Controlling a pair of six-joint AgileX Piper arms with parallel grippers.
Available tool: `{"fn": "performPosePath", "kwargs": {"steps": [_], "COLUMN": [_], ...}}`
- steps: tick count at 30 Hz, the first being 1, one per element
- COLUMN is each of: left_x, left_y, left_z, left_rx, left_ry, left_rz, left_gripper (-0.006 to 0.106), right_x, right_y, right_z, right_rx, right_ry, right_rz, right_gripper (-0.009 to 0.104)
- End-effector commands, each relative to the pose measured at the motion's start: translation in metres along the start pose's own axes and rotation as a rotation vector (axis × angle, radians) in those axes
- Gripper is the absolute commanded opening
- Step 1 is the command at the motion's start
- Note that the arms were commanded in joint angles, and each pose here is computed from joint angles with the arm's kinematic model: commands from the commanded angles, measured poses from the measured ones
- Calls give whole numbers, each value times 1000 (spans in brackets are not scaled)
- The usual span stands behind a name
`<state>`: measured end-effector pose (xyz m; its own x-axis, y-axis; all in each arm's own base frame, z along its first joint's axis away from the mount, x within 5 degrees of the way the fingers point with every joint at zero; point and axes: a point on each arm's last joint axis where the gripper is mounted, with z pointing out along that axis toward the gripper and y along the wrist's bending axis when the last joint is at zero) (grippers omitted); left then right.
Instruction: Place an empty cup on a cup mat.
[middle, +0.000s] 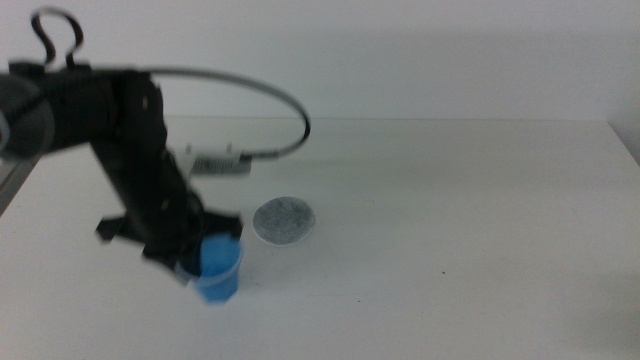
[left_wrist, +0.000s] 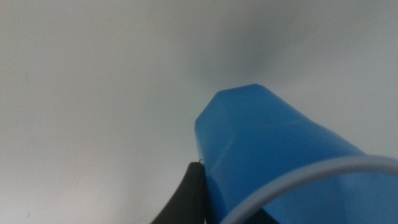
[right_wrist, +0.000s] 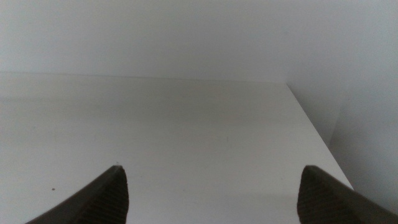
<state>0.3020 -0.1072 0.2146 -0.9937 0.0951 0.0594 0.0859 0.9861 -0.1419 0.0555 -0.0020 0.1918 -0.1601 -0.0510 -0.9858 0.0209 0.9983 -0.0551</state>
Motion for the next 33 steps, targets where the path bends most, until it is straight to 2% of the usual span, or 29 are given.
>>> {"fn": "performPosePath", "kwargs": {"steps": [1,8,16,28,33], "left_x": [-14,-77,-121,-129,-130], "left_y": [-9,-29,-37,-35,-34], "left_z": [-19,-34,-6,20,20], "left_rx": [41,113,140,141,129], "left_ry": [-45,-139,-137,-84,-86], "left_rz": [-17,-4,-6,23,28], "left_gripper": [-2,-2,-2,-2,8], "right_x": [0,0,0,0,0], "right_y": [0,0,0,0,0], "right_z": [0,0,0,0,0], "right_rx": [0,0,0,0,0], "right_ry": [-8,-8,-8,-8,-8], "right_rz": [-11,-11,-11,-11,-11], "right_gripper": [93,93,93,93,93]}}
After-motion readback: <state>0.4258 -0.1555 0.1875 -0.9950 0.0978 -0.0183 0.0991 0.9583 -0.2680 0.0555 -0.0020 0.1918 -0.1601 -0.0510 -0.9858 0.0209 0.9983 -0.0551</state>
